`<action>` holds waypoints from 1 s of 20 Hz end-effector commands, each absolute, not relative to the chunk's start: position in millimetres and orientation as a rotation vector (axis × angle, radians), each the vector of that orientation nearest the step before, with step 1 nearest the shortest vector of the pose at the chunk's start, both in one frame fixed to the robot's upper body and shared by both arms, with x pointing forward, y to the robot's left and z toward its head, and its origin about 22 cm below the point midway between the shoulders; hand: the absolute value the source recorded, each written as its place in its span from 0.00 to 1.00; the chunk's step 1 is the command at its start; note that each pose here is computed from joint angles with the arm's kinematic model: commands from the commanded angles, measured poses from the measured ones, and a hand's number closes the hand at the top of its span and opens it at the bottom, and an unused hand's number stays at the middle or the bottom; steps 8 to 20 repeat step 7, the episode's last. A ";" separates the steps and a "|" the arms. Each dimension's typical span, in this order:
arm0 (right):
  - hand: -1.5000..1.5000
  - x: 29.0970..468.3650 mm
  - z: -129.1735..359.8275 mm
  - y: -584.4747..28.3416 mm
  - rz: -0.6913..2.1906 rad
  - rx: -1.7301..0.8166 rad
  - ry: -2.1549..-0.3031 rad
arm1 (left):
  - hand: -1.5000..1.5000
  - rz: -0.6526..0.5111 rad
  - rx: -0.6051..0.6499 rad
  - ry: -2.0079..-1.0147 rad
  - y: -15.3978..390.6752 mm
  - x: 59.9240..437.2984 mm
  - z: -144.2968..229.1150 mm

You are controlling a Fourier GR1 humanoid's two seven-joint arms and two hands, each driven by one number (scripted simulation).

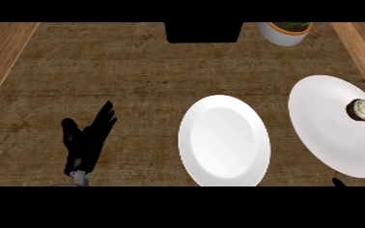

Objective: Pick the cupcake from the plate and place it in the plate

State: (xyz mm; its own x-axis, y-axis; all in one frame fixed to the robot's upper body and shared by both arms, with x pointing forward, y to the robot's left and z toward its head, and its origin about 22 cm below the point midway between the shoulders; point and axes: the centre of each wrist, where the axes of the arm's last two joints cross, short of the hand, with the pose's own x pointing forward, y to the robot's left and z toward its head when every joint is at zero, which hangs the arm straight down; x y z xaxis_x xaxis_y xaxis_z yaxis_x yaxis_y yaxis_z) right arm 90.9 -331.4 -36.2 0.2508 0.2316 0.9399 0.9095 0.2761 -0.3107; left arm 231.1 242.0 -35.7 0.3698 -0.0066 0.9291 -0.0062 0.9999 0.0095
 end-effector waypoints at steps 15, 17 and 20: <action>0.00 81.9 -56.6 -280.2 -0.625 -1.254 -1.220 | 0.50 0.006 -0.015 -1.185 254.6 240.2 -21.6; 0.00 81.9 -56.6 -280.2 -0.625 -1.254 -1.220 | 0.50 0.006 -0.015 -1.185 254.6 240.2 -21.6; 0.00 81.9 -56.6 -280.2 -0.625 -1.254 -1.220 | 0.50 0.006 -0.015 -1.185 254.6 240.2 -21.6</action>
